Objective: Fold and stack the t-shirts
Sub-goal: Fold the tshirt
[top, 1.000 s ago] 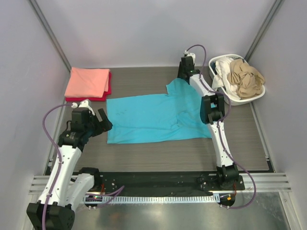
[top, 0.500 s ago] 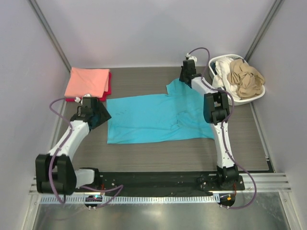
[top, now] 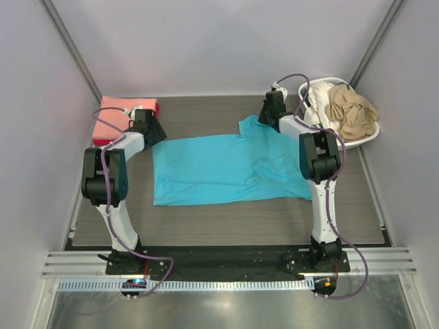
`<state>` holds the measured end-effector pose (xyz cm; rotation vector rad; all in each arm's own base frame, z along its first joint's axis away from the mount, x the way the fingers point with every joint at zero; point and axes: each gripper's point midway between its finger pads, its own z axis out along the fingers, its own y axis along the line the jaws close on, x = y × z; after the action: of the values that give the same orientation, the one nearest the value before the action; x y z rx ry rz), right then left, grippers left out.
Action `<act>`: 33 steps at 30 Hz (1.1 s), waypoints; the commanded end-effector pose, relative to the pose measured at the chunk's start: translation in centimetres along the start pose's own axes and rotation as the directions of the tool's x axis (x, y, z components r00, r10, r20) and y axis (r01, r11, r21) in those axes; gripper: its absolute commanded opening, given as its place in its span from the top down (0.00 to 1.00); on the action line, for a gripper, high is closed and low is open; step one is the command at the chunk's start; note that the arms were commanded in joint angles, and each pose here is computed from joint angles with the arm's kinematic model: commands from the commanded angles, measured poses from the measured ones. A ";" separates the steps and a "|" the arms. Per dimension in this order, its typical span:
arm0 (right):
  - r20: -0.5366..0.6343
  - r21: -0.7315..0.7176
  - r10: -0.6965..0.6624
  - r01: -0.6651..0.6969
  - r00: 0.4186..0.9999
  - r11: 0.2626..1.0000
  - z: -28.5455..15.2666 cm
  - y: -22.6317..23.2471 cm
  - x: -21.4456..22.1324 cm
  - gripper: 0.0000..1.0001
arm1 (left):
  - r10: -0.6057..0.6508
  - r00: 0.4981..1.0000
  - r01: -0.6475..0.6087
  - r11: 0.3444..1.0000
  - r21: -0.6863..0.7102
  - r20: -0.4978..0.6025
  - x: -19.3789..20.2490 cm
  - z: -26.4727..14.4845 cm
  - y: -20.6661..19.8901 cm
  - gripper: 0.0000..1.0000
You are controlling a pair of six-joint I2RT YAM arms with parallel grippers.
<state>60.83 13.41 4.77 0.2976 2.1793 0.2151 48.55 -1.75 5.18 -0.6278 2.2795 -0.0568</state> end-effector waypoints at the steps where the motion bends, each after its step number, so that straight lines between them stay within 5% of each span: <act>1: 0.106 -0.075 0.053 -0.045 0.993 0.996 -2.1 1.8 -5.0 0.99 | 0.024 0.998 -0.025 1.000 0.014 0.060 -3.0 0.9 -1.1 0.34; 20: 0.037 -0.080 0.137 -0.134 0.990 0.988 -1.0 -2.0 -3.9 0.99 | 0.001 0.995 -0.011 0.994 -0.105 -0.097 1.8 2.9 -0.5 0.37; 32: 0.017 -0.096 0.142 -0.140 0.990 0.985 -0.8 -2.4 -3.5 0.99 | 0.012 0.996 -0.017 0.998 -0.057 -0.093 2.2 3.4 -2.7 0.71; 33: 0.016 -0.097 0.146 -0.143 0.989 0.985 -0.8 -2.5 -3.6 0.99 | 0.011 0.996 -0.016 0.998 -0.053 -0.090 2.1 3.4 -2.9 0.87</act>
<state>61.02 9.99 3.96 0.4107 2.1976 0.3466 50.71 -3.89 2.66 -0.6593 2.3550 -0.0050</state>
